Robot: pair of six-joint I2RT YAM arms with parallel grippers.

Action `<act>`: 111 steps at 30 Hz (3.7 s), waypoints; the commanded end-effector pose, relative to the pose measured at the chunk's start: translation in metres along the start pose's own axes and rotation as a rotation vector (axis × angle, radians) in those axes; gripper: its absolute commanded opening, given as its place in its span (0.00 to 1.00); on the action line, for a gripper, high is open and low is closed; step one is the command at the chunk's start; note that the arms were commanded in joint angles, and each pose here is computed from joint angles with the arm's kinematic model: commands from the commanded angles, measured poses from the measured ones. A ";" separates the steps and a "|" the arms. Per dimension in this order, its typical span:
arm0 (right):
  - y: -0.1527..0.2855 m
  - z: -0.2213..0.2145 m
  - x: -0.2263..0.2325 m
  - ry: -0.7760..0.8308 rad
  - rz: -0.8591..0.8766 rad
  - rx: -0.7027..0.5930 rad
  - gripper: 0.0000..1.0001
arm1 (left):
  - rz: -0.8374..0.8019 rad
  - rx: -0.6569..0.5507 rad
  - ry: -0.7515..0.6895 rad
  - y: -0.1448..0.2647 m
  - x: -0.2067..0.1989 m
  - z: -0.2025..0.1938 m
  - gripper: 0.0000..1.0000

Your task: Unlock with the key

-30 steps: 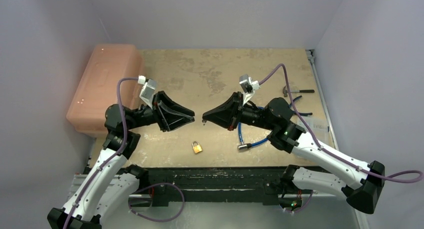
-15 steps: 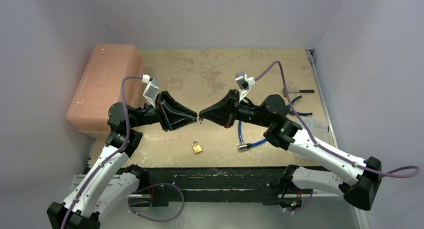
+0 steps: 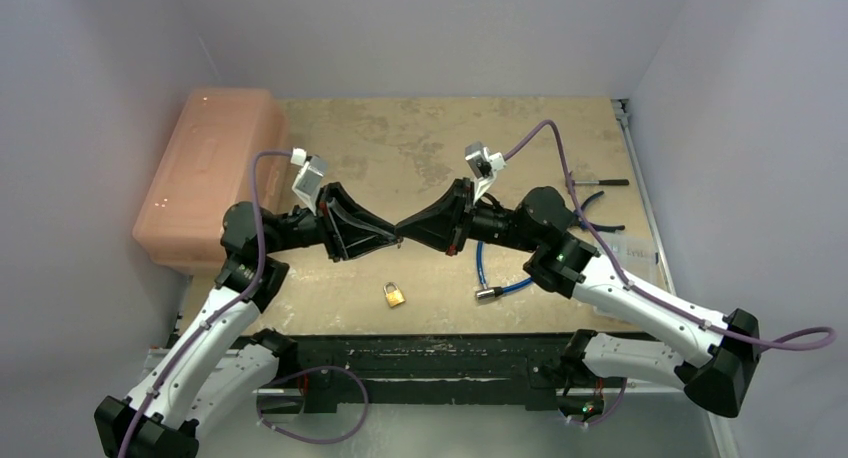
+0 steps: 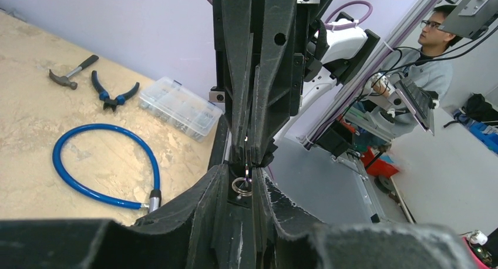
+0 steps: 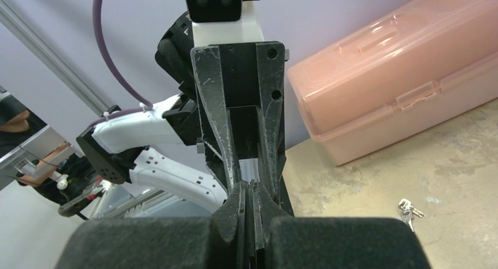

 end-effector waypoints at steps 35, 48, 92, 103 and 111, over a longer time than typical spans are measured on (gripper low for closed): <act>0.019 0.035 0.014 0.075 -0.067 -0.346 0.87 | 0.128 -0.447 0.128 -0.007 -0.001 0.035 0.00; -0.009 0.048 0.015 0.073 0.077 -0.400 0.52 | 0.066 -0.486 0.164 -0.009 -0.003 0.038 0.00; -0.032 0.044 0.005 -0.006 0.101 -0.351 0.28 | -0.017 -0.519 0.154 -0.008 -0.008 0.038 0.00; -0.035 0.041 0.002 -0.016 0.100 -0.346 0.27 | -0.027 -0.520 0.153 -0.007 -0.009 0.036 0.00; -0.036 0.043 0.003 -0.013 0.109 -0.352 0.18 | -0.025 -0.518 0.156 -0.007 -0.008 0.034 0.00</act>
Point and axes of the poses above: each gripper's point midway between its finger pads, its own y axis back along the fingers, its own x axis along the line the jaws close on, z = x × y, the point moved 10 cm from there along y, back along the fingers, and after that the axes turned 1 degree about y, right-handed, at the moved point
